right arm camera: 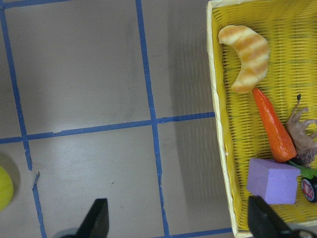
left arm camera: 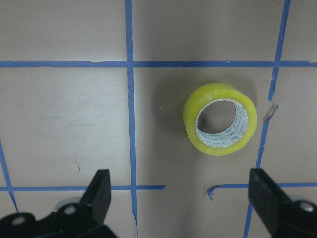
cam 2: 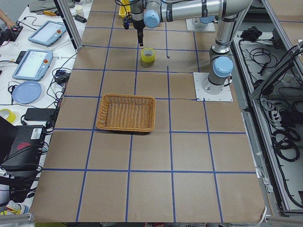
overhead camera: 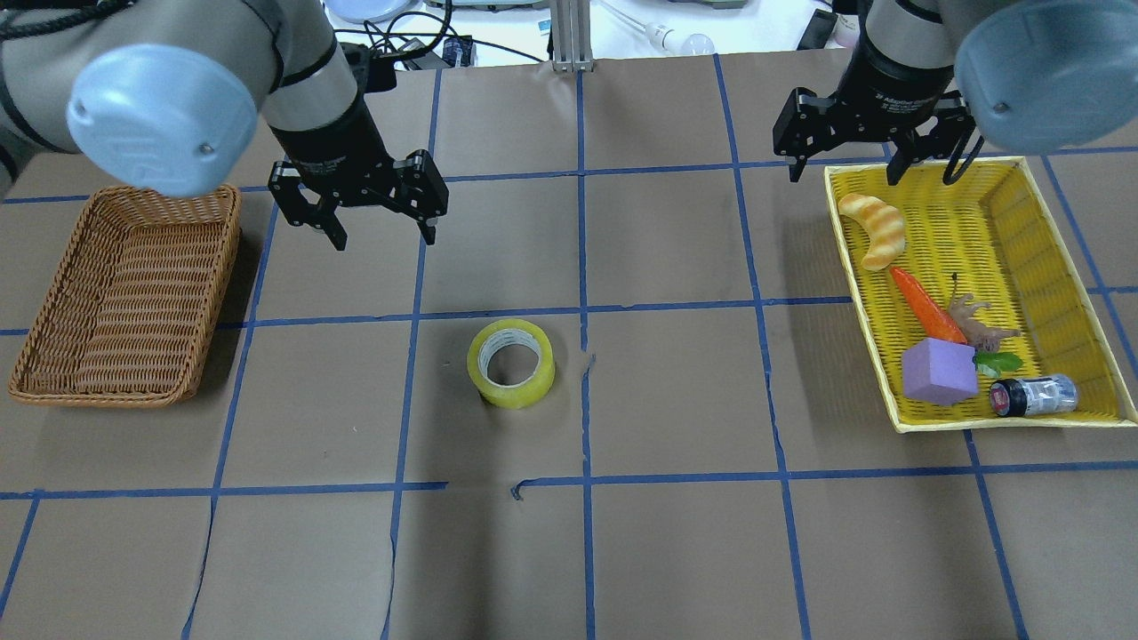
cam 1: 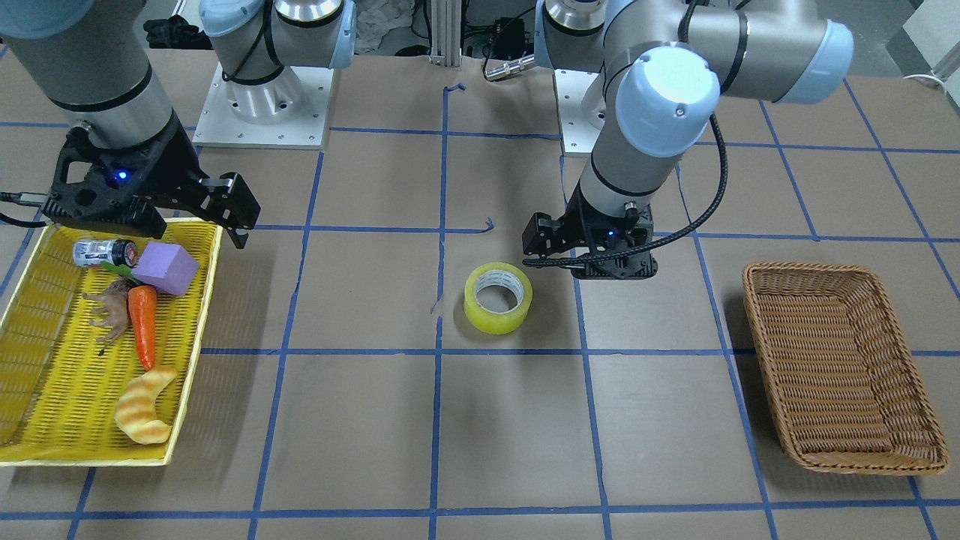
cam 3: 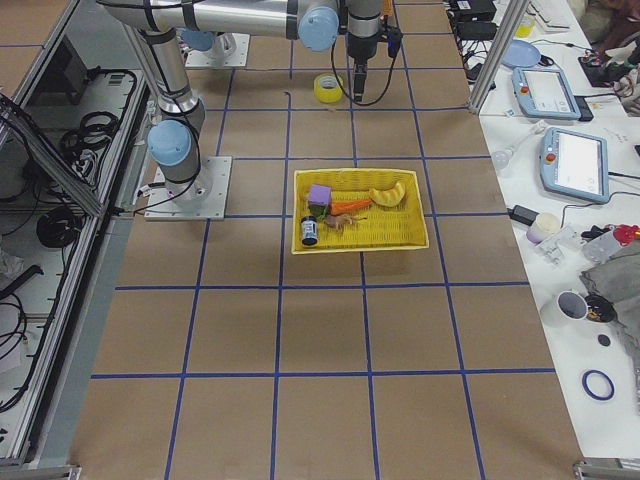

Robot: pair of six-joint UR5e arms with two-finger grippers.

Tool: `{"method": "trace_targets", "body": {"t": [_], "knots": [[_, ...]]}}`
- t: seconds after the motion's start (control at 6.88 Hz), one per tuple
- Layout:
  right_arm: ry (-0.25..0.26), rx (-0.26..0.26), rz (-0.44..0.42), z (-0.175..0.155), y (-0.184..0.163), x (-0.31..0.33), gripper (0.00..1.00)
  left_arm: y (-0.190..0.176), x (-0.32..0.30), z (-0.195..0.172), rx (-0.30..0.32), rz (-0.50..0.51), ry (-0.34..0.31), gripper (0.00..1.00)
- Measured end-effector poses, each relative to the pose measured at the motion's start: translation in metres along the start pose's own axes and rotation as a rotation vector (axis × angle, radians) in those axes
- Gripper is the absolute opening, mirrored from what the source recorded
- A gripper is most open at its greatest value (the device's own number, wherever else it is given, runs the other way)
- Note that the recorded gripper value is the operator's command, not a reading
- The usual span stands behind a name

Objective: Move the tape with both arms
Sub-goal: 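Release and lift the right gripper while the left arm reaches toward the tape, then lower the left gripper onto the tape roll and grasp its rim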

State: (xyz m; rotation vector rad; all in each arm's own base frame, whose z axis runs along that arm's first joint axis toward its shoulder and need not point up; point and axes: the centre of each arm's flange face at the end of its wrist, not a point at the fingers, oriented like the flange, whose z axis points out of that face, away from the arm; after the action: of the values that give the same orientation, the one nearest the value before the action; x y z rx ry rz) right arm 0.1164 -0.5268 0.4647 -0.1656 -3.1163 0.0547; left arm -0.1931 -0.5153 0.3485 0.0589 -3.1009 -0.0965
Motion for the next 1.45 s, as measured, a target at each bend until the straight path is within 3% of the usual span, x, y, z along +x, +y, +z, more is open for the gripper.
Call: {"method": "trace_targets", "body": {"t": [0.44, 1.45], "knots": [[-0.018, 0.018, -0.006, -0.016, 0.012, -0.001, 1.0, 0.024, 0.019, 0.074, 0.018, 0.02, 0.046, 1.0], [-0.017, 0.017, -0.007, -0.02, 0.016, 0.0, 1.0, 0.011, 0.037, 0.14, -0.017, 0.043, 0.032, 1.0]]}}
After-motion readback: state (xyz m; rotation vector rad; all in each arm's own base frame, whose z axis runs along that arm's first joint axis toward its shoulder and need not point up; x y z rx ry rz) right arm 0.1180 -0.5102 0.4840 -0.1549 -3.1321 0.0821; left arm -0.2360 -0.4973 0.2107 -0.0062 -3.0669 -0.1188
